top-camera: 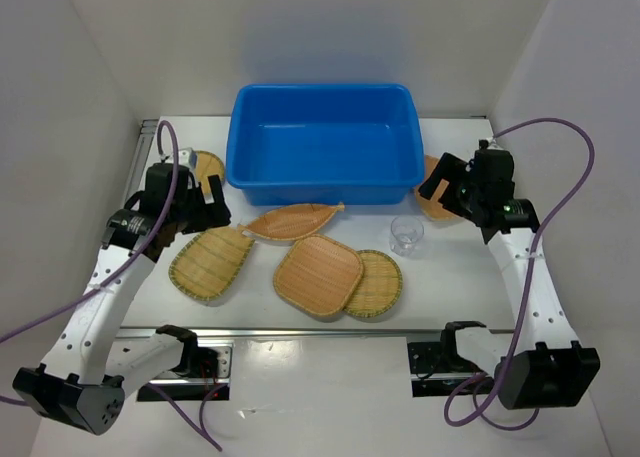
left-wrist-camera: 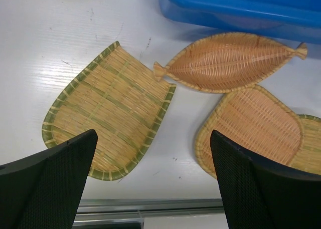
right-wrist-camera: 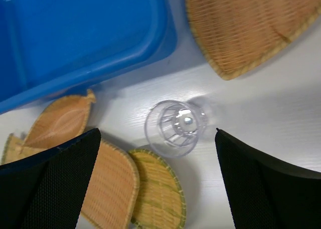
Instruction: Place the mixed dishes into the plastic bin
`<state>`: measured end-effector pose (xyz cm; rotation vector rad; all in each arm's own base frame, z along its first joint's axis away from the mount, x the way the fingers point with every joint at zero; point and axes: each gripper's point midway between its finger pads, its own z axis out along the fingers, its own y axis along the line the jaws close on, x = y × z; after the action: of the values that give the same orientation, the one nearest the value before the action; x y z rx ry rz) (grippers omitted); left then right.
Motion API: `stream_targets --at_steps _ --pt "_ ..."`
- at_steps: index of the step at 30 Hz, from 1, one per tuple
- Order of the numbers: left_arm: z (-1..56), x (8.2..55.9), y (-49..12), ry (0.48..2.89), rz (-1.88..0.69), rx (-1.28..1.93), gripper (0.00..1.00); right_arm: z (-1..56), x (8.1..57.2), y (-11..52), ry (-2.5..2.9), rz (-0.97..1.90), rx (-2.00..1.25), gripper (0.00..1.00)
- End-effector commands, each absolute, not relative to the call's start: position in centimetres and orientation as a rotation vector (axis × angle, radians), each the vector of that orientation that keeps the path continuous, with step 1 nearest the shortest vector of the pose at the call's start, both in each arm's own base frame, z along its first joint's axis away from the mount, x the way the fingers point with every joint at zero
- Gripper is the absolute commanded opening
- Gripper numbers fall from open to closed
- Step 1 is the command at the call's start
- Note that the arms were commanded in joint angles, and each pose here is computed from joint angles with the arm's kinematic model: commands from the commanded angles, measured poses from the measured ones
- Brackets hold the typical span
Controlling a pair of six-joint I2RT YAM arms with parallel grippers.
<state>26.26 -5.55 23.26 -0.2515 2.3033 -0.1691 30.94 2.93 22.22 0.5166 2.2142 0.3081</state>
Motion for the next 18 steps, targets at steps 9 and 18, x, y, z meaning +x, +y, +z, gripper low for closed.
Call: stream_targets --at_steps 9,18 --pt "27.5 26.3 -7.5 2.112 -0.369 -0.264 1.0 22.2 22.6 15.4 2.335 0.896 0.298 0.7" --pt "25.4 24.4 -8.9 2.08 -0.528 -0.332 1.0 14.4 15.8 23.5 2.622 0.963 0.327 0.64"
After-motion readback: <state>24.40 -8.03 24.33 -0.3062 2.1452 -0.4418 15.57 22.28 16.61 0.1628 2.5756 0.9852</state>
